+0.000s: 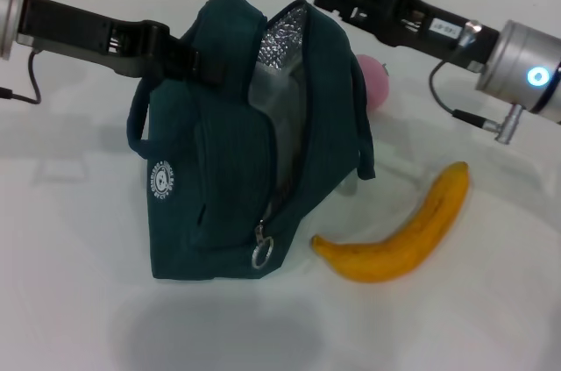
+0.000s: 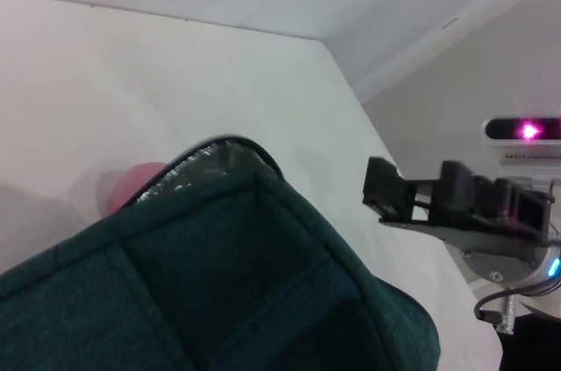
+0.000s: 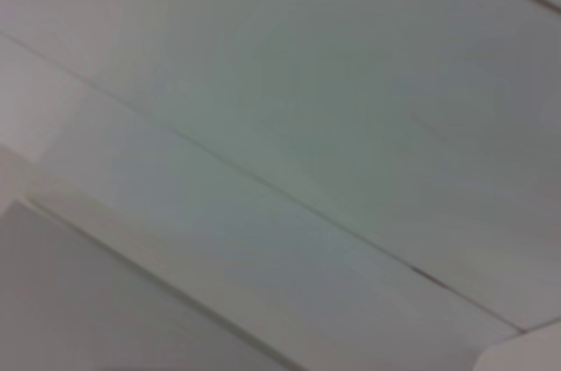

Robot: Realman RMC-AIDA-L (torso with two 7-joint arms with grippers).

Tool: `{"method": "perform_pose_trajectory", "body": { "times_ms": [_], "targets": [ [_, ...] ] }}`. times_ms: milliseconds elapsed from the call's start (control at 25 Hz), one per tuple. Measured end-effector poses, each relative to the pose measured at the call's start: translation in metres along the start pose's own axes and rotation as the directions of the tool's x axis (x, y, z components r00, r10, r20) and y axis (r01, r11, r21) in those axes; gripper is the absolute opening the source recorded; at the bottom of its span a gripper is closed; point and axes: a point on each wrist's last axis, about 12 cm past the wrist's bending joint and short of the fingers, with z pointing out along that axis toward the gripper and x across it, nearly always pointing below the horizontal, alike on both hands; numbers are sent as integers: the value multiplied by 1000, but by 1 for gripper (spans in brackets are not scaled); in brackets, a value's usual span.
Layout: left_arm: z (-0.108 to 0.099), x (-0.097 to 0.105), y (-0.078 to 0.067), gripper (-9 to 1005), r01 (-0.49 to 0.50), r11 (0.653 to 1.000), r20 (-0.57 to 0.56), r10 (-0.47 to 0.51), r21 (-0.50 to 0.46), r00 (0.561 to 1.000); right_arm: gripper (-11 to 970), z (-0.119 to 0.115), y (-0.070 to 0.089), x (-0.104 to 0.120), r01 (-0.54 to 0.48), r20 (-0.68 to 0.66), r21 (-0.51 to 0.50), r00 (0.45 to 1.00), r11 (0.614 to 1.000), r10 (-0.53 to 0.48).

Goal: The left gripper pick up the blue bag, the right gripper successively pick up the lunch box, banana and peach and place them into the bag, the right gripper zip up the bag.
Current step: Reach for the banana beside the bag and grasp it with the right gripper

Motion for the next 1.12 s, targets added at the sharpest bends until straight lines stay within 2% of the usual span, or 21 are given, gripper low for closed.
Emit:
{"method": "perform_pose_trajectory", "body": {
  "times_ms": [160, 320, 520, 640, 720, 840, 960, 1040, 1080, 1120],
  "targets": [
    [-3, 2, 2, 33, 1, 1000, 7, -1, -4, 1000, 443, -15, 0, -5, 38, 33, -9, 999, 999, -38],
    [-8, 6, 5, 33, 9, 1000, 14, -8, -16, 1000, 521, -38, -1, -15, 145, 55, 8, 988, 989, -145],
    [-8, 6, 5, 33, 8, 1000, 16, -8, -14, 1000, 619, -73, 9, -40, 351, 16, 2, 936, 936, -351],
    [-8, 5, 4, 33, 6, 1000, 24, -5, -4, 1000, 678, -83, 16, -56, 484, -147, -17, 864, 875, -481],
    [-9, 5, 4, 33, 5, 1000, 26, -5, -3, 1000, 877, -85, 21, -69, 563, -284, -35, 786, 826, -548],
    [-9, 5, 5, 33, 9, 1000, 26, -8, -4, 1000, 876, -81, 29, -78, 636, -437, -105, 661, 765, -610],
    [-8, 6, 5, 33, 10, 1000, 24, -10, -3, 1000, 874, -74, 39, -79, 705, -581, -205, 471, 679, -664],
    [-9, 6, 5, 33, 9, 1000, 25, -9, -4, 1000, 873, -68, 45, -78, 723, -651, -282, 338, 630, -680],
    [-9, 6, 5, 33, 7, 1000, 25, -7, -4, 1000, 873, -62, 49, -76, 724, -687, -332, 254, 605, -681],
    [-9, 5, 5, 33, 4, 1000, 25, -3, -4, 1000, 872, -58, 52, -75, 722, -707, -361, 200, 590, -678]
  ]
}}
